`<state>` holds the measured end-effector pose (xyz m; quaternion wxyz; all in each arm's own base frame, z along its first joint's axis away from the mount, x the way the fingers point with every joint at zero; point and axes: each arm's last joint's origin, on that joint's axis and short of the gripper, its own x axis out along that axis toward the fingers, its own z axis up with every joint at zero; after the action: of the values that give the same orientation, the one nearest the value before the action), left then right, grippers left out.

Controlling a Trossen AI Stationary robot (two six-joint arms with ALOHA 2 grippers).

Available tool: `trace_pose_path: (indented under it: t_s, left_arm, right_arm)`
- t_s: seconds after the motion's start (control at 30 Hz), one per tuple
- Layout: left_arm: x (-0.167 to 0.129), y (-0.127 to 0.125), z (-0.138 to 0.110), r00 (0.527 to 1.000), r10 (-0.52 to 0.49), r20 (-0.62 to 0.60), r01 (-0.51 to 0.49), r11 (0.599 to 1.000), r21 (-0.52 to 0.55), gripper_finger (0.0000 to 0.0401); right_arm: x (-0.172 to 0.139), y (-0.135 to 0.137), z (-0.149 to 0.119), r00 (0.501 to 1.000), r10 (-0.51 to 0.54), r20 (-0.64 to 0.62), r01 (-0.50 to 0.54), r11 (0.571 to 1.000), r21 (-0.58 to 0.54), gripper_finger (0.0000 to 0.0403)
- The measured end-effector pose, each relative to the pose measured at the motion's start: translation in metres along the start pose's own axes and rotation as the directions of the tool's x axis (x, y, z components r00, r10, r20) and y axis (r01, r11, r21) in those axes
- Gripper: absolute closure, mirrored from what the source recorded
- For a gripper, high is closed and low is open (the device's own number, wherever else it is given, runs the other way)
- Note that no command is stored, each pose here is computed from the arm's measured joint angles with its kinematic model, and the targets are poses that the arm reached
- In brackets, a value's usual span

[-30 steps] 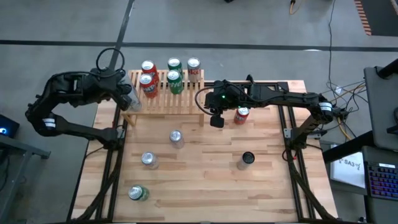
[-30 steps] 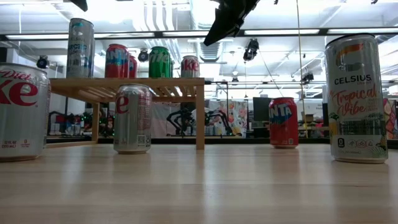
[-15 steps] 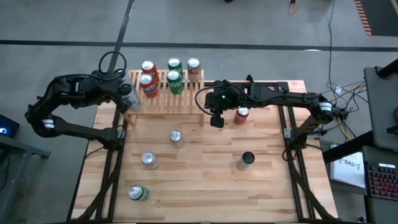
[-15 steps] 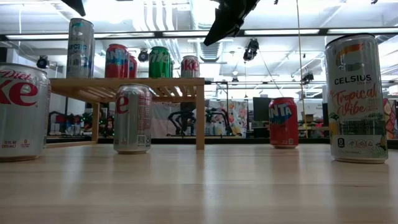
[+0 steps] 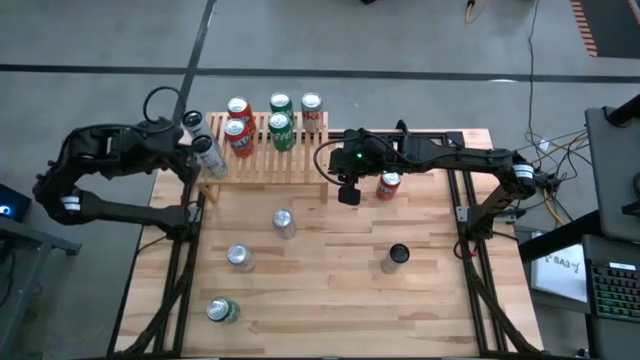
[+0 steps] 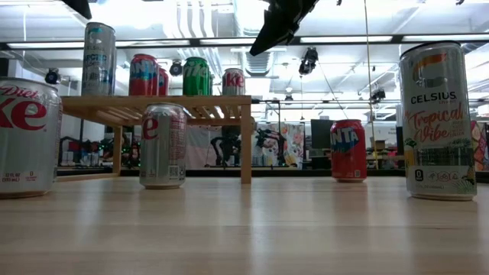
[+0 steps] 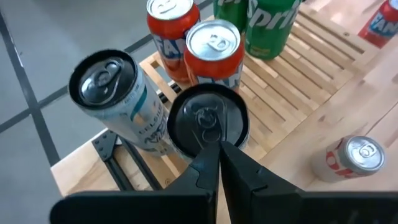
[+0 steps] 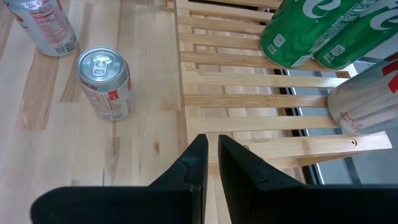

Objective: Place canned beverage on shelf
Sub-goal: Put the top white/blue soda can on the shelf aligned with the other white/blue soda can

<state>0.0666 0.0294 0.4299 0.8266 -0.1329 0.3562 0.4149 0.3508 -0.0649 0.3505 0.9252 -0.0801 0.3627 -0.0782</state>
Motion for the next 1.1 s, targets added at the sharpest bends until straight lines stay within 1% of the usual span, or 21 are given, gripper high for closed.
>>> trace_pose_path:
  t_s: [0.37, 0.7, 0.9, 1.1]
  left_arm:
    - [0.008, -0.004, -0.001, 1.000, 0.017, -0.024, -0.017, 1.000, 0.002, 0.0401]
    - [0.004, 0.000, -0.005, 1.000, 0.009, -0.014, -0.010, 1.000, -0.013, 0.0401]
    - [0.002, 0.002, -0.005, 1.000, 0.005, -0.005, -0.005, 0.999, -0.040, 0.0401]
    - [0.005, -0.006, 0.006, 0.997, -0.033, 0.068, 0.039, 0.995, -0.088, 0.0401]
  right_arm:
    - [0.000, 0.000, 0.000, 1.000, 0.000, -0.001, 0.000, 1.000, 0.001, 0.0376]
    - [0.000, 0.000, 0.000, 1.000, 0.001, -0.002, -0.001, 1.000, 0.000, 0.0376]
    - [0.000, 0.000, 0.000, 1.000, 0.000, 0.000, 0.000, 1.000, -0.007, 0.0376]
    - [0.000, 0.000, 0.003, 1.000, -0.006, 0.027, 0.006, 1.000, -0.012, 0.0376]
